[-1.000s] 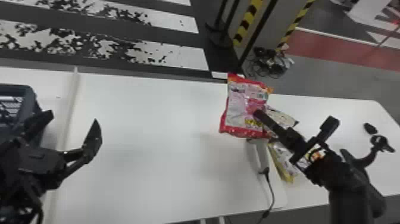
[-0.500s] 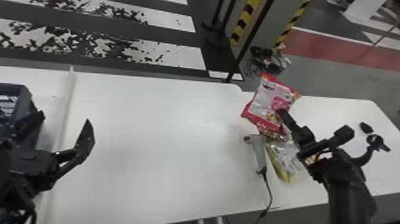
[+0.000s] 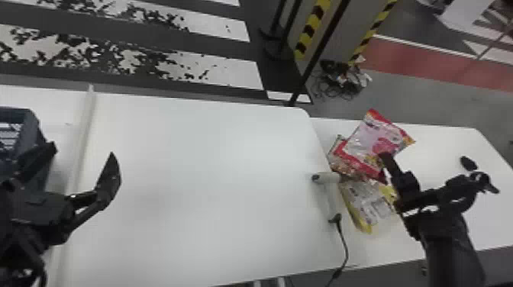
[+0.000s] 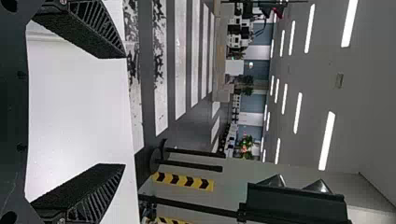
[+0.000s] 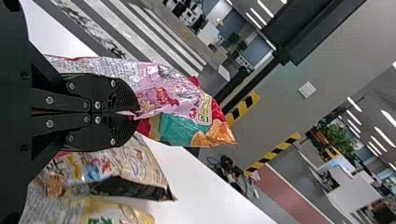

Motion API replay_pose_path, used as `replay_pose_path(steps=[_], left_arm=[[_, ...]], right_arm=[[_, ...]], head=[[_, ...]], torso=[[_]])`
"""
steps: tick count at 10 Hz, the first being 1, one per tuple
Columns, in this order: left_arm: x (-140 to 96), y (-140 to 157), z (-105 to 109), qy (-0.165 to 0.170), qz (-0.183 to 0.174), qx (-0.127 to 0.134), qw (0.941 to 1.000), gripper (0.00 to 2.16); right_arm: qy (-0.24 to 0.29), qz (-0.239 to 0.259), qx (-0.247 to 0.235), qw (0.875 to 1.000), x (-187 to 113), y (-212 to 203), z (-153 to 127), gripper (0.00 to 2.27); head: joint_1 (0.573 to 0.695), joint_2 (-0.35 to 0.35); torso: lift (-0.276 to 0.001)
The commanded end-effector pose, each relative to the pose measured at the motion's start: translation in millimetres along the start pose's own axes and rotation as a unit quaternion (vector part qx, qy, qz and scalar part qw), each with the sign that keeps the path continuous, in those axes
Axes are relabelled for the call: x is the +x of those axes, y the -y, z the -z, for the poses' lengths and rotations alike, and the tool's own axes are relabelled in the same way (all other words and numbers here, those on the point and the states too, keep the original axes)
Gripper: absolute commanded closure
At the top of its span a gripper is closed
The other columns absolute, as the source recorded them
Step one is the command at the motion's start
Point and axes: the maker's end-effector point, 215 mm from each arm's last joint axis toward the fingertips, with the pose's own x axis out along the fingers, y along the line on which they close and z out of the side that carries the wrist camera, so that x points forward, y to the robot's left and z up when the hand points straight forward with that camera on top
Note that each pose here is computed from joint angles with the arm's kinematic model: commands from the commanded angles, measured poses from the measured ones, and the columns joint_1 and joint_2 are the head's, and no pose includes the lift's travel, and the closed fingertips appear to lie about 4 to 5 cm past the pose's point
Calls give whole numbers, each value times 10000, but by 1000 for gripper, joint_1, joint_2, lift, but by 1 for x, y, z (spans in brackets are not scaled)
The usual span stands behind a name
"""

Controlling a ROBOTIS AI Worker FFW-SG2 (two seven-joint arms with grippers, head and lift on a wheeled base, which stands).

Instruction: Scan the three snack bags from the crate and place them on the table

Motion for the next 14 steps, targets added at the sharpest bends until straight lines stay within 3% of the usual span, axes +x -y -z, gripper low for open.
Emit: replay_pose_path(steps=[1,4,5,7,10,11,14], left_arm=[[0,2,2,-14,20,-6,10000,33],[0,4,2,-15,41,-12,10000,33],[0,4,1,-10,52,-8,10000,33],[0,11,1,-11,123,-24,9999,33],[-4,16,1,-13,152,-6,9999,33],[-4,17,0,-15,159,2,9999,33],[-4,26,-3,4,188,35,9998,33]], right_arm=[[301,425,-110,9986,-5,29,-14,2250],[296,1489,-254,9881,-18,83,-16,2250],[132,1778,-325,9834,-20,94,-9,2138],[-564,2163,-672,9724,-20,106,23,-2],[-700,2003,-890,9732,-27,96,36,60],[-636,1901,-1025,9743,-31,87,28,60],[-1135,1377,-1322,9750,-54,30,42,60]], head=[[695,-350],[695,-350],[695,-350],[695,-350],[695,-350],[695,-350],[695,-350]], torso=[[-62],[-62],[-62],[-62],[-62],[-62],[-62]])
